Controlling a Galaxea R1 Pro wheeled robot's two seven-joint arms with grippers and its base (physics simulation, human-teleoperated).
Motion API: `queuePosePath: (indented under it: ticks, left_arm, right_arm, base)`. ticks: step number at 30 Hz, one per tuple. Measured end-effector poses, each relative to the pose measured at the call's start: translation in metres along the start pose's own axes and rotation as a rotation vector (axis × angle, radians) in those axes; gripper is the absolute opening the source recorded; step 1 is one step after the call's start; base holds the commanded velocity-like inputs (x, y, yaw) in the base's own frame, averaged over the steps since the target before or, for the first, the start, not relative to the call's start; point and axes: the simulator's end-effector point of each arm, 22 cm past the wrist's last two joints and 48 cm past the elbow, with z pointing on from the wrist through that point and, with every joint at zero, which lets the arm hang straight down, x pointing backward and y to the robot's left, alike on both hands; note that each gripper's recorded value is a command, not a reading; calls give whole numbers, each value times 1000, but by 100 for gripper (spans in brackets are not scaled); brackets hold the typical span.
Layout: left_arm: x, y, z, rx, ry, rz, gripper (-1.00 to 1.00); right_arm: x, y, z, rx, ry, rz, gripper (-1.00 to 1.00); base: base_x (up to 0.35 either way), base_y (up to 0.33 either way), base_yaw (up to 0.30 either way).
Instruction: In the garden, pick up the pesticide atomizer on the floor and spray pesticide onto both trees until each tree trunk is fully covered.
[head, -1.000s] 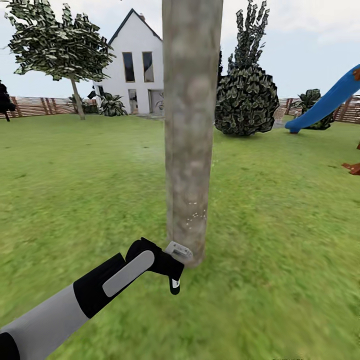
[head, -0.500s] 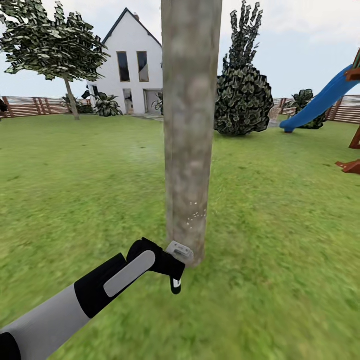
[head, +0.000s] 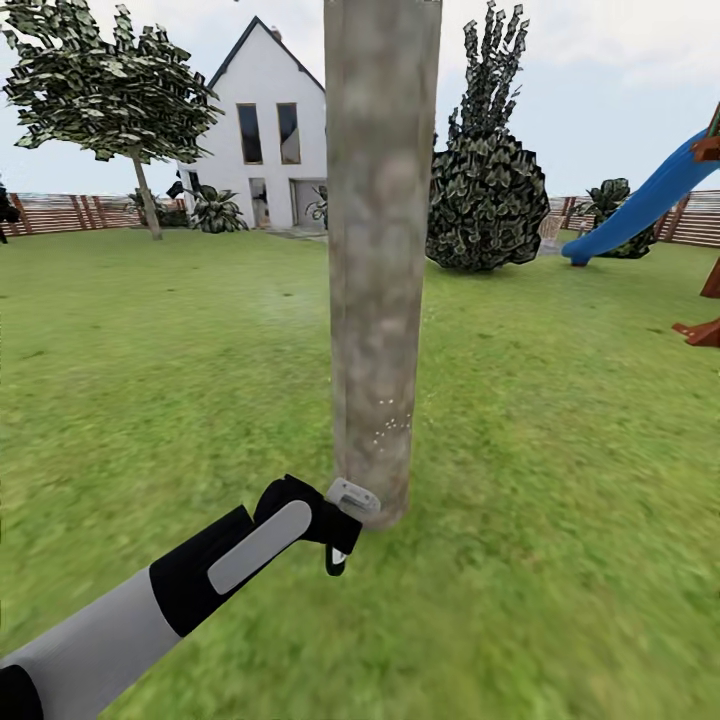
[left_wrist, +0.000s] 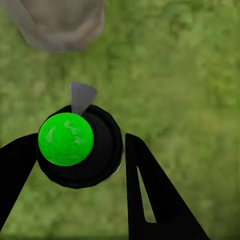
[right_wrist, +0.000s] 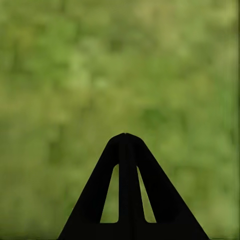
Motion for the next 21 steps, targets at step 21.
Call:
queuePosePath:
  ticks: [21]
  left_arm:
    - [-219, -13, -124, -32, -271, 38, -100]
  right_arm:
    - [2, 3, 0, 0, 3, 2, -100]
  base:
    - [-4, 0, 0]
